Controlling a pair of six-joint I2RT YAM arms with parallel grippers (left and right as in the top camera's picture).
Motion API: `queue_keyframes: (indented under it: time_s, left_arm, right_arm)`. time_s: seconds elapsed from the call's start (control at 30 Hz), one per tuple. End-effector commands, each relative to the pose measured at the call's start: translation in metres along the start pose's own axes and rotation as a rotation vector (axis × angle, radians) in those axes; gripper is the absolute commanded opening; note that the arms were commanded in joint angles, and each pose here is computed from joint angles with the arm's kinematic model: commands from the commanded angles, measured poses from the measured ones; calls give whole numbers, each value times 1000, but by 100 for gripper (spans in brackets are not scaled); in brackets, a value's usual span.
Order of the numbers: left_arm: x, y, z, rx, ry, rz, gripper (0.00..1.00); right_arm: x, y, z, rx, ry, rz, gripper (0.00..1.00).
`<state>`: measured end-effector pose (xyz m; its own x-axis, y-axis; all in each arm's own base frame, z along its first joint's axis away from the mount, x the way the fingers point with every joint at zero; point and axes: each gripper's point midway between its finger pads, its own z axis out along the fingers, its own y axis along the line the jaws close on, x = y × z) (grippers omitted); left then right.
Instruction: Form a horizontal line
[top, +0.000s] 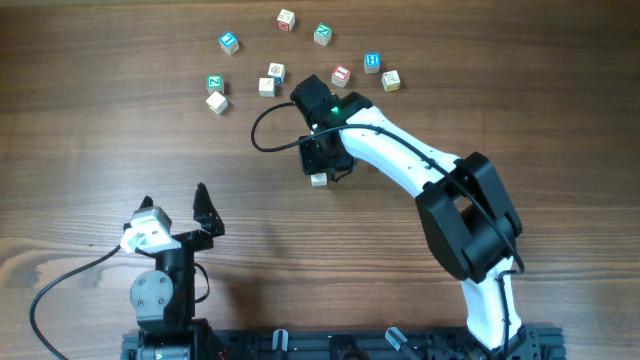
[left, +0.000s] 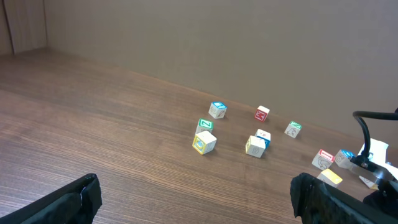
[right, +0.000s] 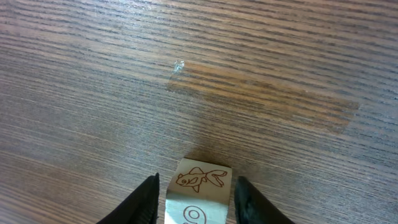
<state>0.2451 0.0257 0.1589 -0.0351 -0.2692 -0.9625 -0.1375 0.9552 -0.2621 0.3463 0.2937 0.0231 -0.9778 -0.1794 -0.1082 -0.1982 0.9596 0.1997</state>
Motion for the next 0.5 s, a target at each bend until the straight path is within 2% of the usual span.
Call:
queue_keyframes:
  time_s: [0.0,0.07,0.13,0.23,0.47]
  left_arm:
    - [0,2,0,-9,-7,16,100]
    - [0,1,0,-9,-7,16,100]
    - [0,1,0,-8,-7,16,100]
    - [0,1,0,-8,-7,16,100]
    - [0,1,0,-8,-7,16,100]
  right_arm:
    - [3,4,2,-9,6,-6,43]
    - [-1,6,2,-17,-11,-15,45]
    - [-6,9,1,-29,-33,-18,53]
    - [-11,12,1,-39,-53,-20,75]
    - [-39,20,-23,-83,-151,-31,79]
